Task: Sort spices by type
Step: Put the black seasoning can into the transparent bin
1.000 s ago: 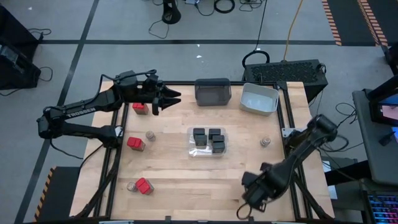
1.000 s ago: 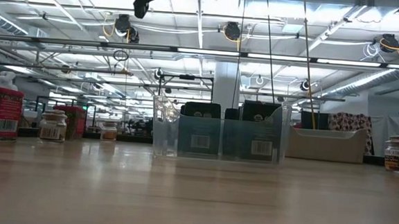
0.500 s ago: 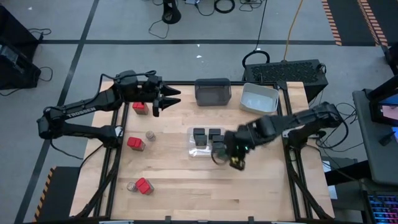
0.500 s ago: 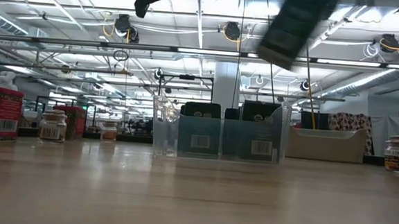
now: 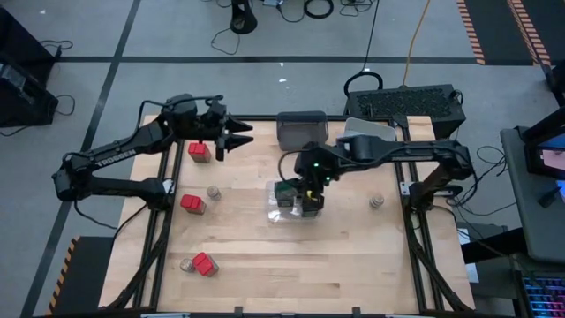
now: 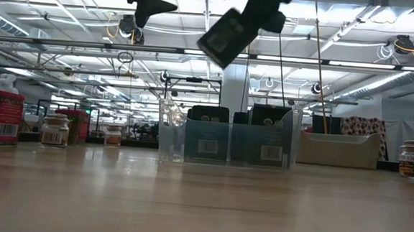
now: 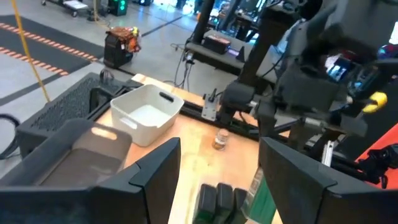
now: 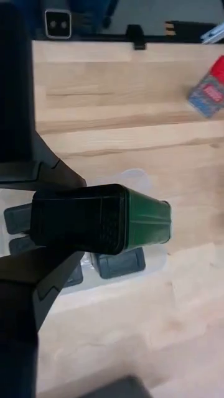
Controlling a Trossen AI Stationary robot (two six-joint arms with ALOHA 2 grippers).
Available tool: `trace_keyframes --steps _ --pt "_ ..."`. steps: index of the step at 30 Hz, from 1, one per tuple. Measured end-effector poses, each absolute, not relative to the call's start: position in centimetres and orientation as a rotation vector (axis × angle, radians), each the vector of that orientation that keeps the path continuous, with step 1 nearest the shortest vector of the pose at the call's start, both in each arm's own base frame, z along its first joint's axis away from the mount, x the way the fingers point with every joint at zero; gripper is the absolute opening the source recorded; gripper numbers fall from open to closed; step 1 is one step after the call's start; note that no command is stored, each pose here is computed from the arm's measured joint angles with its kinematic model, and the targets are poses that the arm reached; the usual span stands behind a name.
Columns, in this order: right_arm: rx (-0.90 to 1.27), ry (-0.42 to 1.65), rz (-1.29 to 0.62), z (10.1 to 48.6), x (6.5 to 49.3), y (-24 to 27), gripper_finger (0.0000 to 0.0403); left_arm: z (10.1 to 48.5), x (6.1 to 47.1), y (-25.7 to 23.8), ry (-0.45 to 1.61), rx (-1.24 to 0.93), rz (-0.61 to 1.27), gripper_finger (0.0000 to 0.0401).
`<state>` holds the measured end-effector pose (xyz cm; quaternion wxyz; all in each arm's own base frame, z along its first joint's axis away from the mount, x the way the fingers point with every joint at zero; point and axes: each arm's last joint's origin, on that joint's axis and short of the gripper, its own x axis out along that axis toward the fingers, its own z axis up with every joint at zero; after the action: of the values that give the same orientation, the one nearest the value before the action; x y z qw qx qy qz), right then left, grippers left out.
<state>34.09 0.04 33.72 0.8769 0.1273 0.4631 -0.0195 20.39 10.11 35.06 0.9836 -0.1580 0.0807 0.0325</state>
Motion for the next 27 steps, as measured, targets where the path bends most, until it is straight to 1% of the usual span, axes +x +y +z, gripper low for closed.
trace_keyframes --steps 4,8,14,22,27 --pt "0.248 1.007 0.013 32.4 35.1 -0.1 0.0093 34.9 20.2 10.4 0.175 -0.323 0.069 0.0223" --pt "0.202 0.966 0.057 32.5 35.5 0.2 0.0093 34.9 20.1 10.6 0.176 -0.322 0.071 0.0223" --pt "0.197 0.953 0.059 32.5 35.6 0.2 0.0093 34.9 19.8 11.1 0.173 -0.304 0.077 0.0223" --pt "0.212 1.04 0.109 29.8 37.1 0.6 0.0093 34.9 19.6 11.5 0.17 -0.315 0.084 0.0223" --pt "0.174 1.081 0.127 29.0 37.3 1.1 0.0093 34.9 19.6 11.5 0.165 -0.389 0.095 0.0223"
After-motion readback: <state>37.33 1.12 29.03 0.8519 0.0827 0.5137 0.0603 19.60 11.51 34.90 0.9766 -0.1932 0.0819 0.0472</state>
